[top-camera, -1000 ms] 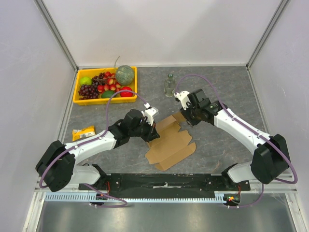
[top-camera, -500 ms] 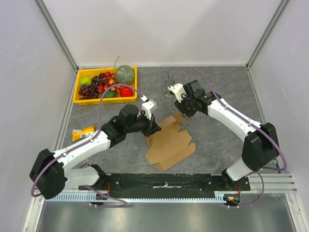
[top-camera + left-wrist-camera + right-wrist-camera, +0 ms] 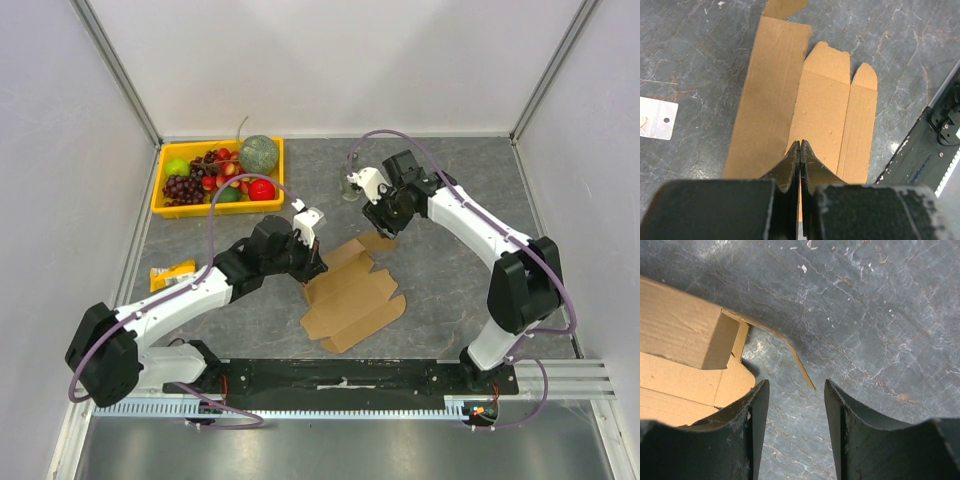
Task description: Fold the paper box
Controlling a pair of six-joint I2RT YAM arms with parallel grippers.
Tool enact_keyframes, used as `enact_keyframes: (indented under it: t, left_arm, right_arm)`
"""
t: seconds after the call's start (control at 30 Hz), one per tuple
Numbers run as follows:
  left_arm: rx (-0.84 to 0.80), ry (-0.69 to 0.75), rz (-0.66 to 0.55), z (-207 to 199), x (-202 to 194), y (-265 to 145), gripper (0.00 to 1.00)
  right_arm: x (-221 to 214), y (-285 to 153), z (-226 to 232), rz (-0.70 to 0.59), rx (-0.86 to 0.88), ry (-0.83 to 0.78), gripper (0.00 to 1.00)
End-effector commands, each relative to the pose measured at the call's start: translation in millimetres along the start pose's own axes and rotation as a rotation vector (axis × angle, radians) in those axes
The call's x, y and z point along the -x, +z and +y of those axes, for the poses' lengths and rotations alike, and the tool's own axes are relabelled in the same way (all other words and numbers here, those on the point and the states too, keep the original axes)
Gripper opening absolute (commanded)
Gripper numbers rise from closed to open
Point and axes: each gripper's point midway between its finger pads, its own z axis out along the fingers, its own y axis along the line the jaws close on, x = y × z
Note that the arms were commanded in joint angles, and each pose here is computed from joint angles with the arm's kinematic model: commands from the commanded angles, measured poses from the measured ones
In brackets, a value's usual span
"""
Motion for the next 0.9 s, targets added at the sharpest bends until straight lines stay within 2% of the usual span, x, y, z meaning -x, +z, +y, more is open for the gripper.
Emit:
enact_keyframes:
  t: [0.0, 0.23, 0.47, 0.87]
  left_arm:
    - [0.031, 0.029, -0.042, 3, 21, -3, 0.02]
    - [0.030, 0.034, -0.044, 3, 23, -4, 0.02]
    - [0.032, 0.037, -0.043, 4, 23, -3, 0.02]
    - [0.024, 0.032, -0.021, 5, 15, 3, 0.02]
  right_arm:
    - [-1, -2, -2, 0.008, 0.052, -0.050, 0.57]
    - [-15, 13, -5, 0.027, 0.114, -0.027, 0.58]
    - [-19, 26, -1, 0.036, 0.164, -0.009, 0.56]
    - [-16, 30, 7, 0.019, 0.212, 0.041, 0.37]
